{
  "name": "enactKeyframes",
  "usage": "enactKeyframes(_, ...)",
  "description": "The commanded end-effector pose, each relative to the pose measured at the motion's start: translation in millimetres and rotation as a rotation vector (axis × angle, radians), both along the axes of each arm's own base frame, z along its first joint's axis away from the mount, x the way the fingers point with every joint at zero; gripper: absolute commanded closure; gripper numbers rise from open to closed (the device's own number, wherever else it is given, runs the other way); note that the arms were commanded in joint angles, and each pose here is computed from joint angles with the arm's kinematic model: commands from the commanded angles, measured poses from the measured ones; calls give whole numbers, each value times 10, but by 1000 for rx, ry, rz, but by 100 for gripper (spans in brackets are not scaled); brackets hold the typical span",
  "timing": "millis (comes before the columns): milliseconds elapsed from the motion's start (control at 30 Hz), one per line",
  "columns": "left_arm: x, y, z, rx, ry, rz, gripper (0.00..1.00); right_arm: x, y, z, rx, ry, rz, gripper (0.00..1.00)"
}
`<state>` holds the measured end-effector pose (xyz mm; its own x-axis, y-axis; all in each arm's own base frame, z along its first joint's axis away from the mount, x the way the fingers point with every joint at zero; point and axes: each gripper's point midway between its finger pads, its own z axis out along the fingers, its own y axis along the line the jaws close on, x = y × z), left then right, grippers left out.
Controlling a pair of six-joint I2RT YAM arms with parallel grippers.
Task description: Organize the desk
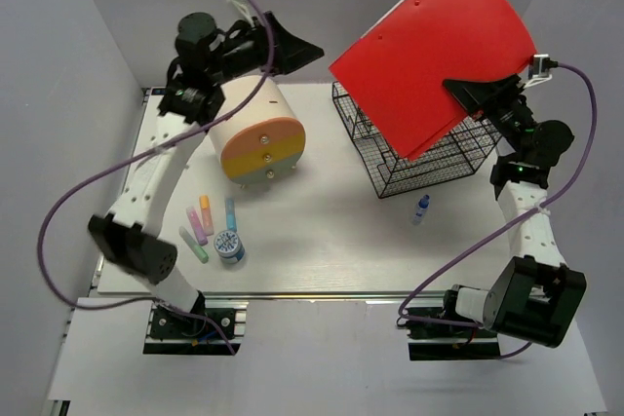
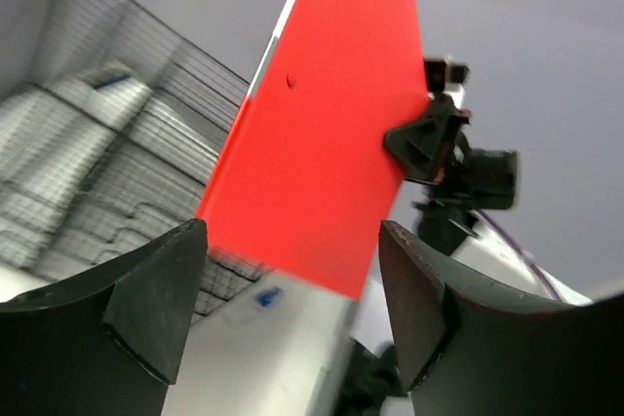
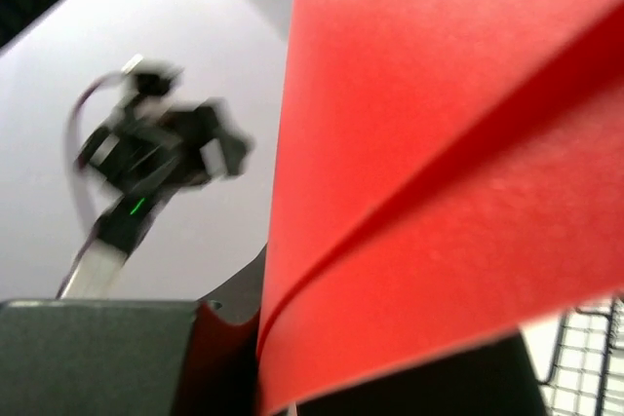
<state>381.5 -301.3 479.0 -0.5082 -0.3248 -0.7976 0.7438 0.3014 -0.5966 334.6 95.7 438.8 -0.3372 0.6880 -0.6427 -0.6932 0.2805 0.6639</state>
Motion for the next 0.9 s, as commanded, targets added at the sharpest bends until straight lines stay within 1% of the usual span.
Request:
enactKeyframes(0, -379, 488, 389, 36, -134, 216, 18, 149, -213, 129, 94, 70, -96, 100)
enactKeyframes(33, -444, 544, 385, 43, -148, 235, 15, 197, -243, 71, 102, 106, -110, 100)
enactKeyframes(100, -618, 687, 318, 50, -150, 281, 14, 265, -305, -47, 114, 170, -146, 100)
enactKeyframes(133, -682, 733, 290, 56, -155, 293, 13, 300, -335, -161, 118, 237, -167, 100)
enactKeyframes(167, -784, 796, 222, 61, -152, 307, 12, 334, -369, -215, 126, 273, -186, 100)
enactKeyframes(200, -745, 788, 100, 76, -127, 310, 12, 346, -378, -245, 128, 297, -194, 100)
enactKeyframes(233, -896, 850, 168, 63, -149, 313, 13, 375, -406, -343, 127, 354, -212, 100)
enactKeyframes(267, -940, 870, 134, 64, -146, 314, 12, 393, -424, -317, 127, 366, -230, 100)
enactKeyframes(300, -951, 882, 1, 77, -124, 317, 12, 401, -441, -320, 123, 382, -247, 100)
enactKeyframes(333, -1080, 933, 56, 62, -143, 320, 12, 421, -465, -425, 113, 447, -270, 100)
enactKeyframes(400, -1162, 971, 18, 56, -142, 324, 12, 433, -517, -354, 112, 467, -317, 100)
enactKeyframes(433, -1226, 998, -20, 56, -142, 326, 12, 452, -590, -482, 114, 550, -372, 100)
enactKeyframes(500, -1279, 1016, -50, 55, -139, 324, 12, 407, -630, -335, 108, 544, -416, 100)
enactKeyframes(600, -1350, 1032, -69, 52, -140, 318, 12, 347, -640, -363, 117, 580, -435, 100)
enactKeyframes(800, -1446, 1007, -48, 30, -141, 291, 12, 348, -703, -639, 158, 686, -475, 100)
enactKeyframes(867, -1478, 1015, -47, 23, -142, 289, 12, 332, -691, -670, 160, 699, -467, 100)
